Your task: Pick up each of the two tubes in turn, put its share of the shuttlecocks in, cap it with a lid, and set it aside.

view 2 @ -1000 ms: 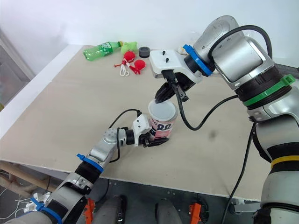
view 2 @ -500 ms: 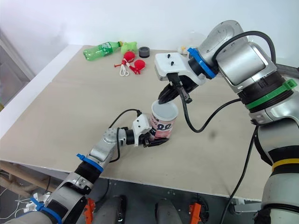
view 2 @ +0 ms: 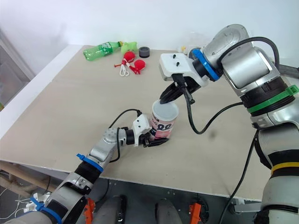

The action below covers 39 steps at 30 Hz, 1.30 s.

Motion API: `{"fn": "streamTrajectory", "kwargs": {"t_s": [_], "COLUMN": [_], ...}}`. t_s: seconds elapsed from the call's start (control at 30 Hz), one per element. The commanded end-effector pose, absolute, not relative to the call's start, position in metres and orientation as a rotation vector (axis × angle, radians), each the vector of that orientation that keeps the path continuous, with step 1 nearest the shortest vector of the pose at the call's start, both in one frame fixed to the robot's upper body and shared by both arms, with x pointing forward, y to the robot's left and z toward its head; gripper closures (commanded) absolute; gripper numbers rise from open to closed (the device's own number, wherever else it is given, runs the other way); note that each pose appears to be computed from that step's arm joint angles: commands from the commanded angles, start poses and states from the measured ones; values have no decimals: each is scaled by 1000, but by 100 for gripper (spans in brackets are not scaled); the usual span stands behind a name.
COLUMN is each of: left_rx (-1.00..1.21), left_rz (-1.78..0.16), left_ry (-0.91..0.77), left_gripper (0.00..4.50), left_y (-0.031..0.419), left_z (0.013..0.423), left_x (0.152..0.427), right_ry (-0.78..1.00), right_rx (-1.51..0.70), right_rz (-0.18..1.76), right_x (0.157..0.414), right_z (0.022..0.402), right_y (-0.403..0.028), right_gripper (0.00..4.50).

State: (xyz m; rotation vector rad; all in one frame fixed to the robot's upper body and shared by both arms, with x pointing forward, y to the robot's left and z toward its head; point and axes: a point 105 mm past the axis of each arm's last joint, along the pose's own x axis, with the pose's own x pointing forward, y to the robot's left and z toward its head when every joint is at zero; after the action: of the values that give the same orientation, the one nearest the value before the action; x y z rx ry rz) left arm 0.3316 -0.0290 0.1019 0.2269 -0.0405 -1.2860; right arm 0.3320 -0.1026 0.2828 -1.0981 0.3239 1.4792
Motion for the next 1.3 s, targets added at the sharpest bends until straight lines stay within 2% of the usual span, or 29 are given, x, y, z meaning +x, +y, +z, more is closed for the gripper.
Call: {"fn": "streamTrajectory", "kwargs": {"t_s": [0.03, 1.3], "left_rx": [256, 257], "left_rz": [-1300, -1305], "left_ry": [-7, -2], "left_gripper": [153, 153], "left_y": [-29, -30], "left_z": [95, 95], "left_x": [330, 329], "right_ry": [290, 269], "right_rx": [-1120, -1280], "right_rz": [1489, 1465], "right_x": [328, 326], "right_z": [292, 287], "right_y": [-104, -112], "right_gripper": [442, 442]}}
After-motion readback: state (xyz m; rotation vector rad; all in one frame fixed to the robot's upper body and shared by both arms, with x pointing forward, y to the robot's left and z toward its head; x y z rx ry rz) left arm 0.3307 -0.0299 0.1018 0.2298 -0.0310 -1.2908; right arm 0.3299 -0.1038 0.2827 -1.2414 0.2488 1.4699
